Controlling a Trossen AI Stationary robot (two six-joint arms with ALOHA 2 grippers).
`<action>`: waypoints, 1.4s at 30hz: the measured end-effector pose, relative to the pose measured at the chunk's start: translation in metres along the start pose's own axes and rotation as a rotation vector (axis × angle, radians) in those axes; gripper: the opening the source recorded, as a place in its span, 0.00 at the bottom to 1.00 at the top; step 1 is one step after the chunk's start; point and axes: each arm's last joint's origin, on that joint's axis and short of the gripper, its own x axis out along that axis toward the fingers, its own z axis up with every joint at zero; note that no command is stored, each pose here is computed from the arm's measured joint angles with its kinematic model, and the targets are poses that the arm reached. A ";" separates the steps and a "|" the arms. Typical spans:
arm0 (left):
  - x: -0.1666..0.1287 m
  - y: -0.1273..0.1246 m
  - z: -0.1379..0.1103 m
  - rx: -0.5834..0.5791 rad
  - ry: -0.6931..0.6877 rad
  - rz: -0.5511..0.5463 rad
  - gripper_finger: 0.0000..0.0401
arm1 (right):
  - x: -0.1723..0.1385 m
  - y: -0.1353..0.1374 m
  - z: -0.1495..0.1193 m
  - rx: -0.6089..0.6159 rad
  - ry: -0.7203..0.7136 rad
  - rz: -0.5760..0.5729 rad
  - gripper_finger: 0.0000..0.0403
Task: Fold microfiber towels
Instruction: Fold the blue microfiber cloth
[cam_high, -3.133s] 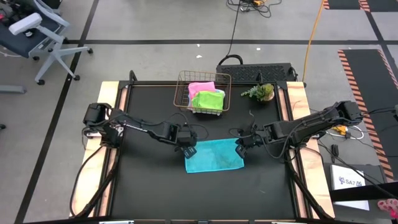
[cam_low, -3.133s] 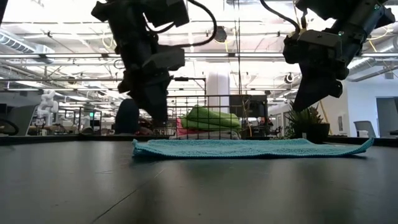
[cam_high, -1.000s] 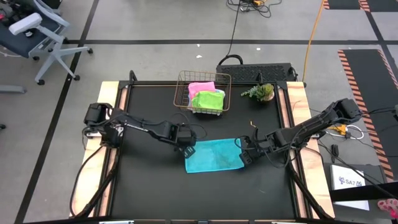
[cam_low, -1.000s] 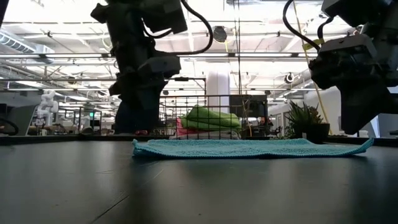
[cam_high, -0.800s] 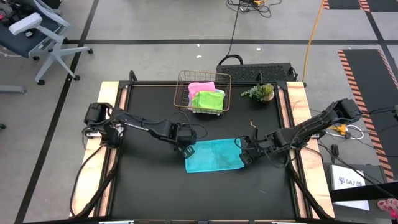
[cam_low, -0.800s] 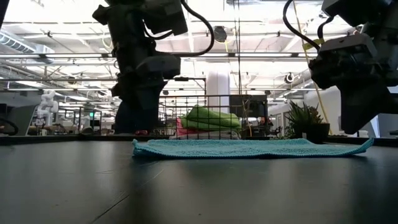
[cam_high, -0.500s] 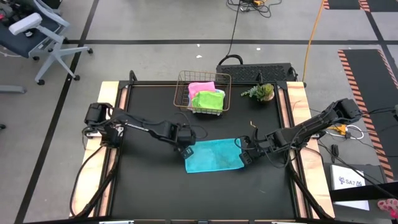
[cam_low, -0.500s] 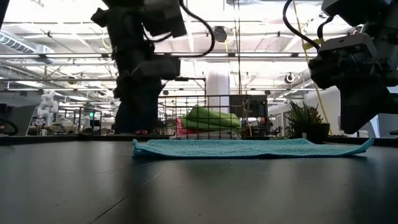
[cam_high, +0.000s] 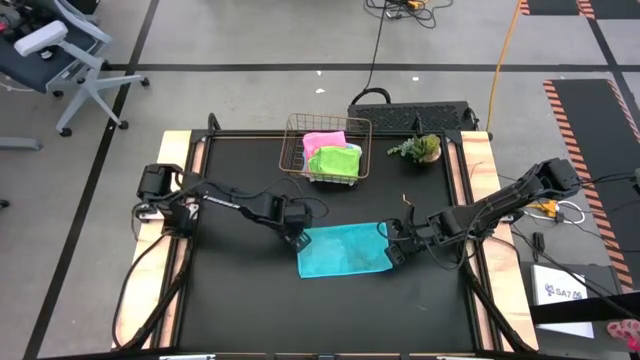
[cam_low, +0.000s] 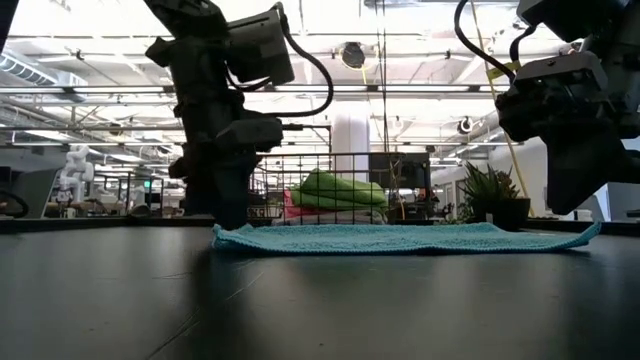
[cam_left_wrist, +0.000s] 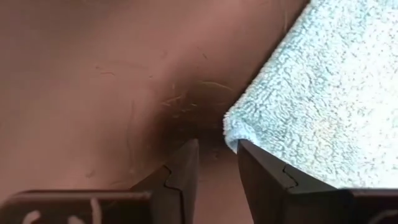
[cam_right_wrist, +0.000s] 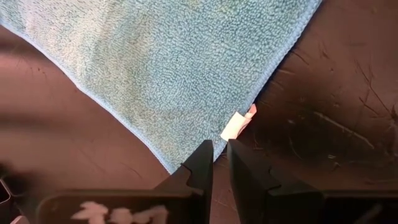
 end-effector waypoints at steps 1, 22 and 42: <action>0.000 0.000 0.001 -0.003 0.005 -0.009 0.28 | 0.000 0.000 0.000 0.000 0.000 0.000 0.10; 0.001 0.010 0.006 0.001 0.084 -0.055 0.28 | 0.000 0.000 0.000 0.000 0.001 0.004 0.10; -0.068 0.000 -0.017 -0.002 0.059 -0.172 0.28 | 0.000 0.001 0.000 -0.018 -0.002 0.006 0.10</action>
